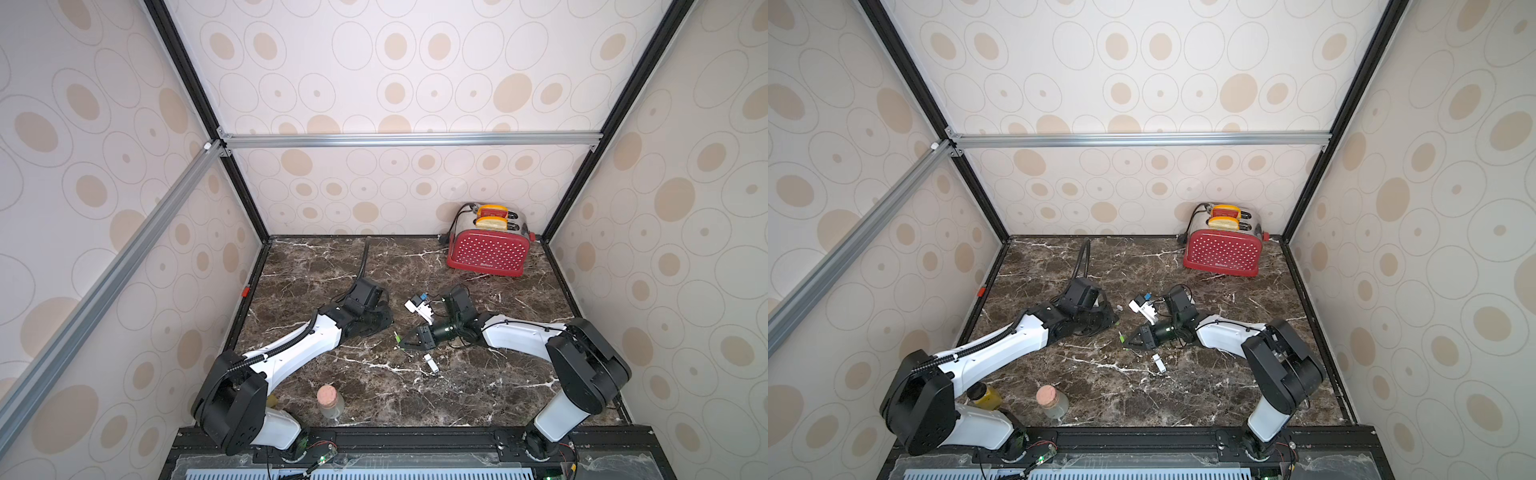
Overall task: Close the usb drive cover
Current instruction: Close the cover of the USB drive.
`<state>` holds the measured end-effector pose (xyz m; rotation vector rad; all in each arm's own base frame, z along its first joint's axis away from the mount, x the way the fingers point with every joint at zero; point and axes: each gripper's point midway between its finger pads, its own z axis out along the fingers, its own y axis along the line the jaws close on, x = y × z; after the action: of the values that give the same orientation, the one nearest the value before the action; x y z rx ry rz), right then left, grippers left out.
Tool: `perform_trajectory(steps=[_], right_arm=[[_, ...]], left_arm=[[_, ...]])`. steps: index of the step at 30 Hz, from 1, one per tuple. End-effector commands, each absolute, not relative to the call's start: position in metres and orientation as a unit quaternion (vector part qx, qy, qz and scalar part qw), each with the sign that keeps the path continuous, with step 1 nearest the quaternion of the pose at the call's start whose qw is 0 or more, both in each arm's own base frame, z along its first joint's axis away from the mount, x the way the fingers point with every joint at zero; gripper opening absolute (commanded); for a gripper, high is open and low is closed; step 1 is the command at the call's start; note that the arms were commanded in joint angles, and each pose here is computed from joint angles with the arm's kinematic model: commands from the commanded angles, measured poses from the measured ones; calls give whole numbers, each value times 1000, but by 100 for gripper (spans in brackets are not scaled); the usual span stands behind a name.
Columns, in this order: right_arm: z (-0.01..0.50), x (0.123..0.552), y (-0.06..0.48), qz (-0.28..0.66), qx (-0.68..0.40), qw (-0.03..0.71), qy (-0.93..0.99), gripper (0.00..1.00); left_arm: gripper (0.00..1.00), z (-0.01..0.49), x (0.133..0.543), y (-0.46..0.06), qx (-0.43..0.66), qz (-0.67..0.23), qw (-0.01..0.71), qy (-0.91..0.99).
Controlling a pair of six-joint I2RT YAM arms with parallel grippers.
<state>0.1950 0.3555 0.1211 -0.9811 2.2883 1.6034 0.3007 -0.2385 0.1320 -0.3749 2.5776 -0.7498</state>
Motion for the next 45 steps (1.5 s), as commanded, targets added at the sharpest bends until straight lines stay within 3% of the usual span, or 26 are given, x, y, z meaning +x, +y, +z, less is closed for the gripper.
perform_trajectory(steps=[1,45], right_arm=[[126,195,362,548,-342,89,758,0],[119,203,364,537,-338,95,767,0]], left_arm=[[0,149,302,-244,-133,-291,232,919],[0,146,293,-242,-124,-270,238,925]])
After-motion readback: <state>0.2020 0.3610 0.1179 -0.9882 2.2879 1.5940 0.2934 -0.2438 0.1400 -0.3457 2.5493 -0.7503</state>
